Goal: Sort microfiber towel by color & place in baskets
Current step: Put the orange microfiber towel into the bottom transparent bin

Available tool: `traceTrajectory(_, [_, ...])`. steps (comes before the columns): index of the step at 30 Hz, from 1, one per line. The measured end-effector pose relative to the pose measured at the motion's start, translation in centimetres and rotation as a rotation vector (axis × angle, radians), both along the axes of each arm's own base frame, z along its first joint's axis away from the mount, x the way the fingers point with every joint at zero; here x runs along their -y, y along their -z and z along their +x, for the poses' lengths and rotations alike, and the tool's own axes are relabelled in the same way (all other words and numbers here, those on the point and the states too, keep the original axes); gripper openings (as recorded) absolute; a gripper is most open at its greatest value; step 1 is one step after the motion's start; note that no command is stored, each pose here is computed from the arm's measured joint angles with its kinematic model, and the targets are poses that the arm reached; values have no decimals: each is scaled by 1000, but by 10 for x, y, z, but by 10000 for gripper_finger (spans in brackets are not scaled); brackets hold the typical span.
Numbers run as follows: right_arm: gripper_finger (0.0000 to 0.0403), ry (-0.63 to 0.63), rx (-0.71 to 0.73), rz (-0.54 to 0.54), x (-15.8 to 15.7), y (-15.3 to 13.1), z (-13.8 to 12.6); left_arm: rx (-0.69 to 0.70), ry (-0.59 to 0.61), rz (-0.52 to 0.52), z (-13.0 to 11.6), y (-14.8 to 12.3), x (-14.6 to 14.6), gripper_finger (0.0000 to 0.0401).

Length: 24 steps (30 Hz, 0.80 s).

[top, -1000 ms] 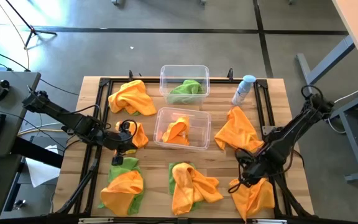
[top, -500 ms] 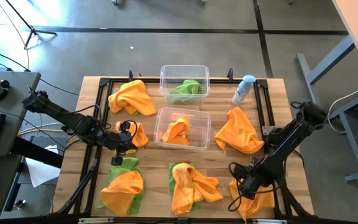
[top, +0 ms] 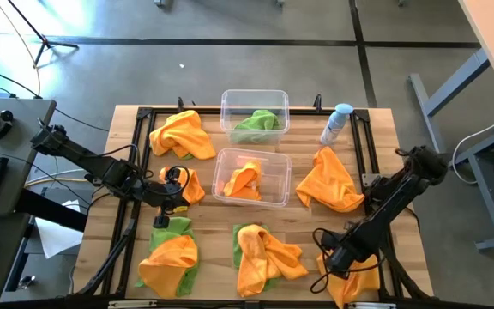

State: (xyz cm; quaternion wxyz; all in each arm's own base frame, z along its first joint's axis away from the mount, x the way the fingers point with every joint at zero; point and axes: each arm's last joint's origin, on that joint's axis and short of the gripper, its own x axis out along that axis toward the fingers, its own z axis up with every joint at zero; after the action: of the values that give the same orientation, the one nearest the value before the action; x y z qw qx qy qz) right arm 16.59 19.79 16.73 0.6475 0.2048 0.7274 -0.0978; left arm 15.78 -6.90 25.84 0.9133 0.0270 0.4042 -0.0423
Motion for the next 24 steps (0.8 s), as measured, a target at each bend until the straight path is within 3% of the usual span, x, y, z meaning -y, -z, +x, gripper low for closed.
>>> traceTrajectory(4, [5,58,71,1,-2,-27,1,0,0,0,0,0,0,0])
traceTrajectory(12, [1,165,314,-158,-7,-103,-8,0,0,0,0,0,0,0])
traceTrajectory(24, [0,272,955,-452,4,-200,-8,19,-1,-9,1,-1,1,0])
